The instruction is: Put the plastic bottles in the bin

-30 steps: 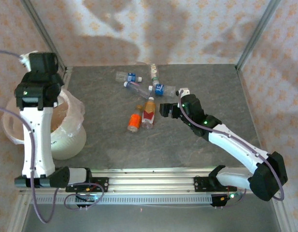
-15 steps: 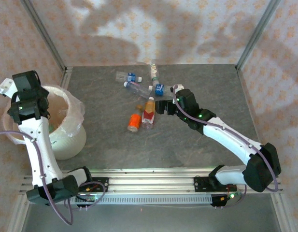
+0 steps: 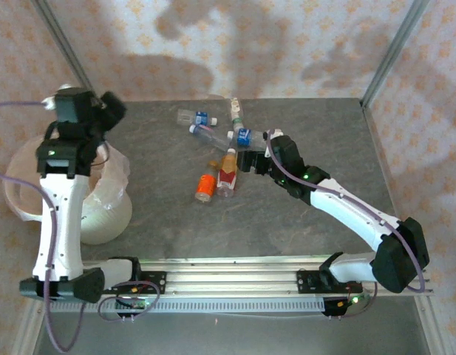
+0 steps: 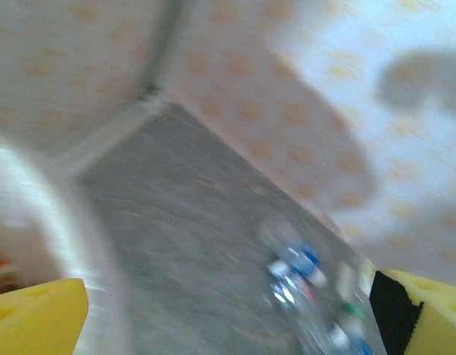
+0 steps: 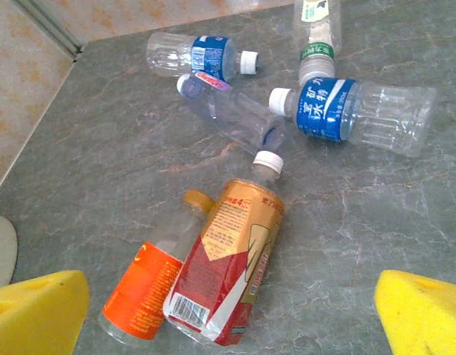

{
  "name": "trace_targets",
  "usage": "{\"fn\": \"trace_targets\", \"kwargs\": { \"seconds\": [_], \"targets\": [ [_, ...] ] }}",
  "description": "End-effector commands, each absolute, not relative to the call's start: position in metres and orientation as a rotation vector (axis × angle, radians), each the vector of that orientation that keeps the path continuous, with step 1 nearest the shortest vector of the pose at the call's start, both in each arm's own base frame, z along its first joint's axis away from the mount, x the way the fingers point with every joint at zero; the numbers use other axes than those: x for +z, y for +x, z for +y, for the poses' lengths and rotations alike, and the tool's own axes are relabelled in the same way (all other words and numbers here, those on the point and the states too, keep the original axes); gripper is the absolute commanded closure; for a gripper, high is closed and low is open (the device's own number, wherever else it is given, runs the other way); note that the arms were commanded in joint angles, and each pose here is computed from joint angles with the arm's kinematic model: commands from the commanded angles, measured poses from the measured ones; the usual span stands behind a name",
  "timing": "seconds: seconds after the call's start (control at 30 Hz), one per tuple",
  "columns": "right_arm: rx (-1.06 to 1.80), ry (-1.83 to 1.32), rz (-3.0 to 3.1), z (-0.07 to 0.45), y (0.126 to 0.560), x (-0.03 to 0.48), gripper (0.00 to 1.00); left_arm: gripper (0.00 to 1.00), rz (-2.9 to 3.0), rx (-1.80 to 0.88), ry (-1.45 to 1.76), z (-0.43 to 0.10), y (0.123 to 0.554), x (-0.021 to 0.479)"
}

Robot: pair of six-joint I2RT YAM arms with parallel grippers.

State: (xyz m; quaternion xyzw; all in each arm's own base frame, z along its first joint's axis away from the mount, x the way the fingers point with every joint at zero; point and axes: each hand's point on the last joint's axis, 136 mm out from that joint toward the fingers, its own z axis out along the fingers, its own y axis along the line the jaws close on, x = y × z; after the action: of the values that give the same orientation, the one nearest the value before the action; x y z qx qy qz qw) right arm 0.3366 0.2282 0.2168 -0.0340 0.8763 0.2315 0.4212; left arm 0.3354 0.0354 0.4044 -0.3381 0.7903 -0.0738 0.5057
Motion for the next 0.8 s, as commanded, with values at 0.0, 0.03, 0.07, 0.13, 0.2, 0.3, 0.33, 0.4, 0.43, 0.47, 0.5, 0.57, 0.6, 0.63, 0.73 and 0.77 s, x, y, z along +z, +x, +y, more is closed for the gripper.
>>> {"fn": "trace_targets", "kwargs": {
  "seconds": [0.0, 0.03, 0.07, 0.13, 0.2, 0.3, 0.33, 0.4, 0.43, 0.47, 0.5, 0.57, 0.6, 0.63, 0.73, 0.77],
  "targets": [
    [0.527, 0.087, 2.187, 0.208, 0.341, 0.206, 0.01, 0.01, 1.995, -0.18, -0.614, -0.024, 0.35, 0.4],
    [0.517, 0.111, 2.185, 0.204, 0.341, 0.203, 0.01, 0.01, 2.045, -0.167, -0.549, -0.045, 0.356, 0.39],
    [0.51, 0.131, 2.181, 0.2, 0.34, 0.202, 0.01, 0.0, 2.097, -0.146, -0.489, -0.065, 0.36, 0.379],
    [0.492, 0.153, 2.18, 0.194, 0.338, 0.199, 0.01, 0.01, 2.218, -0.129, -0.346, -0.105, 0.367, 0.352],
    [0.475, 0.162, 2.181, 0.19, 0.336, 0.198, 0.01, 0.01, 2.353, -0.125, -0.204, -0.14, 0.372, 0.317],
    [0.444, 0.175, 2.178, 0.182, 0.334, 0.197, 0.01, 0.0, 2.561, -0.162, -0.081, -0.177, 0.376, 0.259],
    [0.437, 0.181, 2.175, 0.179, 0.333, 0.197, 0.01, 0.0, 2.608, -0.171, -0.071, -0.183, 0.377, 0.241],
    [0.427, 0.193, 2.172, 0.175, 0.33, 0.196, 0.01, 0.0, 2.659, -0.17, -0.063, -0.188, 0.382, 0.21],
    [0.421, 0.198, 2.174, 0.173, 0.329, 0.195, 0.01, 0.01, 2.682, -0.162, -0.066, -0.185, 0.384, 0.196],
    [0.41, 0.203, 2.182, 0.171, 0.328, 0.191, 0.01, 0.04, 2.705, -0.154, -0.079, -0.179, 0.386, 0.184],
    [0.413, 0.206, 2.17, 0.169, 0.326, 0.195, 0.01, 0.06, 2.723, -0.154, -0.086, -0.175, 0.387, 0.174],
    [0.405, 0.213, 2.159, 0.164, 0.323, 0.196, 0.01, 0.08, 2.76, -0.203, -0.067, -0.172, 0.386, 0.156],
    [0.397, 0.215, 2.155, 0.161, 0.322, 0.196, 0.01, 0.09, 2.783, -0.23, -0.044, -0.173, 0.383, 0.146],
    [0.386, 0.217, 2.154, 0.159, 0.321, 0.194, 0.01, 0.1, 2.805, -0.256, -0.004, -0.177, 0.378, 0.138],
    [0.367, 0.226, 2.152, 0.155, 0.321, 0.192, 0.01, 0.11, 2.872, -0.321, 0.065, -0.186, 0.366, 0.112],
    [0.366, 0.228, 2.15, 0.155, 0.321, 0.193, 0.01, 0.11, 2.888, -0.32, 0.071, -0.185, 0.364, 0.105]
  ]
}}
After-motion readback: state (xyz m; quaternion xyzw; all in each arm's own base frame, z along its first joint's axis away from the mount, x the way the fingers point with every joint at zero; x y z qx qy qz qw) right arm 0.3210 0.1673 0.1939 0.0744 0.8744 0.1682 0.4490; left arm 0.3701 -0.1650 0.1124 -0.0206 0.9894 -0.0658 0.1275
